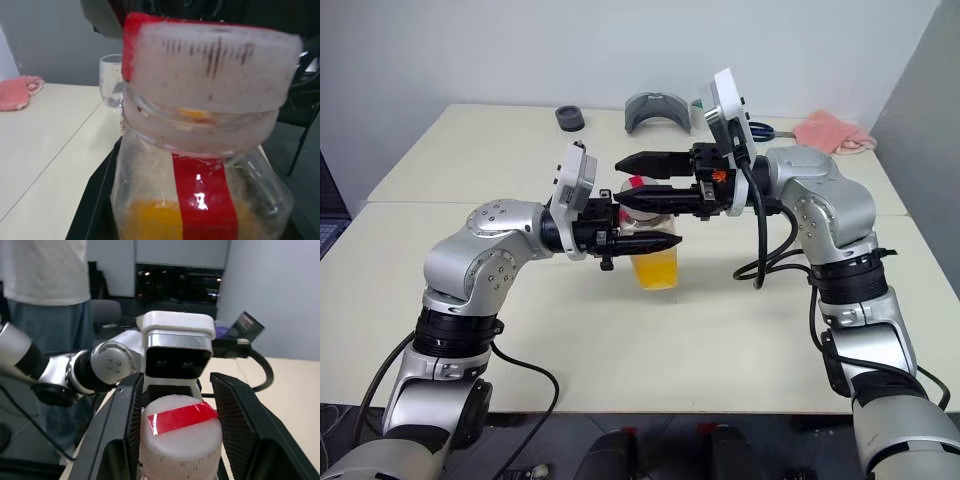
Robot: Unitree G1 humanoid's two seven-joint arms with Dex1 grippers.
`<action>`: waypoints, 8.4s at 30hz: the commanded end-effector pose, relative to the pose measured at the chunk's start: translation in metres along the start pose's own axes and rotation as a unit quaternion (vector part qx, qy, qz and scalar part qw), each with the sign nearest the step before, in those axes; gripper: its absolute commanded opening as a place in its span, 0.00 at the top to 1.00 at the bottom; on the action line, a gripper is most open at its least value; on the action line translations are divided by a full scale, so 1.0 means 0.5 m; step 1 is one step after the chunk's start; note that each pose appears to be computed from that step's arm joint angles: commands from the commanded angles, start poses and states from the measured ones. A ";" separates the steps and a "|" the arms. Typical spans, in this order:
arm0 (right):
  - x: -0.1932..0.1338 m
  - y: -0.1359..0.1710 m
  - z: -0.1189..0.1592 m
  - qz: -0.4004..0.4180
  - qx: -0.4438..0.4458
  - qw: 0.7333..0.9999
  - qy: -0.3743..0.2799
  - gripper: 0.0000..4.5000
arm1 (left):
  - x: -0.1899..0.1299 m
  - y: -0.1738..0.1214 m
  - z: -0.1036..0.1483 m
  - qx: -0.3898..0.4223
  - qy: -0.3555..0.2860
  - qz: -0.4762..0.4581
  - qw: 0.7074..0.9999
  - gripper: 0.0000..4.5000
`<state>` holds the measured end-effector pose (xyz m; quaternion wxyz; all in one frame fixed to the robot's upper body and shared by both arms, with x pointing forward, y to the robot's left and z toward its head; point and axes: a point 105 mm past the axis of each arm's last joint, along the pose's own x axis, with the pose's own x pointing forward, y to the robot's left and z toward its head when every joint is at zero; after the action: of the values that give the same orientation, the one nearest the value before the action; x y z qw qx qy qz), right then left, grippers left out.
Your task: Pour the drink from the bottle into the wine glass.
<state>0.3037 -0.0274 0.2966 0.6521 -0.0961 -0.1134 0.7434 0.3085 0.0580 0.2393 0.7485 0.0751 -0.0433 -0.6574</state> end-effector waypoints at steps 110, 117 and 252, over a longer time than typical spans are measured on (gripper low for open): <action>-0.083 0.049 0.025 -0.326 0.022 0.945 0.019 0.01 | 0.015 0.012 0.041 0.045 -0.028 -0.020 0.998 0.57; -0.092 0.046 0.025 -0.333 0.023 0.942 0.022 0.01 | 0.014 0.013 0.041 0.044 -0.028 -0.019 0.998 0.57; -0.206 0.124 0.006 -0.461 0.044 0.885 0.045 0.60 | 0.012 -0.006 0.034 0.036 -0.035 -0.016 0.999 0.57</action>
<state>0.2694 -0.1373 0.2719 0.9231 -0.0247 -0.0467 0.3809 0.3114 0.0540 0.2391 0.7436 0.0701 -0.0566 -0.6626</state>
